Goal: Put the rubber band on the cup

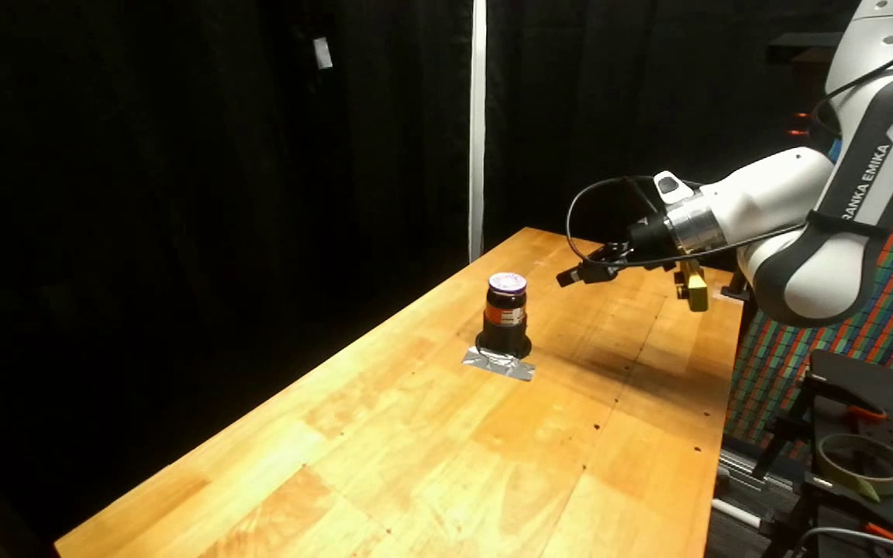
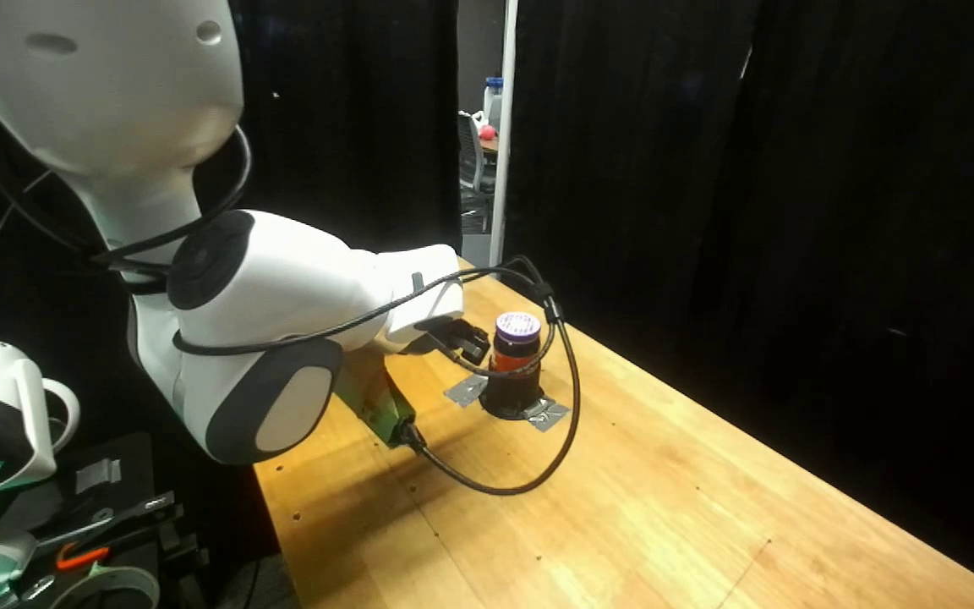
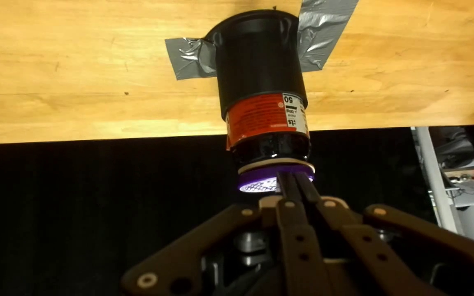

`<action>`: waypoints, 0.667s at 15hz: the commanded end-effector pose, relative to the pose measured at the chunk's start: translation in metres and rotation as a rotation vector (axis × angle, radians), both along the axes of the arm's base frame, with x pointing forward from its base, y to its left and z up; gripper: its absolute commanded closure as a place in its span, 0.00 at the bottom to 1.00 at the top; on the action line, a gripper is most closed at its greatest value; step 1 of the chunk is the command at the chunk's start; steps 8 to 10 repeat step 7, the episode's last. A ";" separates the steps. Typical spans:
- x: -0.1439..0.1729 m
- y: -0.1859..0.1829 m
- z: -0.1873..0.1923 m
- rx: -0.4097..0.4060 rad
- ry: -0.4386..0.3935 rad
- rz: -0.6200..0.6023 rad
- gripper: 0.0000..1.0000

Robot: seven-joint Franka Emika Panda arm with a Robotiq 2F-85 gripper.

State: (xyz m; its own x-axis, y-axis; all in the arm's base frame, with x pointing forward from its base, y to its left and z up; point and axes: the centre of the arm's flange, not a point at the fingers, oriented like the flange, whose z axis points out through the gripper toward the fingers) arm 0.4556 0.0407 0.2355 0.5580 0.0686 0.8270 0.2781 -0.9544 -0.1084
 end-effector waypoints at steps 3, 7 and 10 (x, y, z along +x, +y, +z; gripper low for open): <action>-0.007 0.005 0.005 0.027 0.021 0.021 0.64; -0.011 0.016 0.012 0.068 0.278 0.114 0.34; -0.011 0.016 0.012 0.068 0.278 0.114 0.34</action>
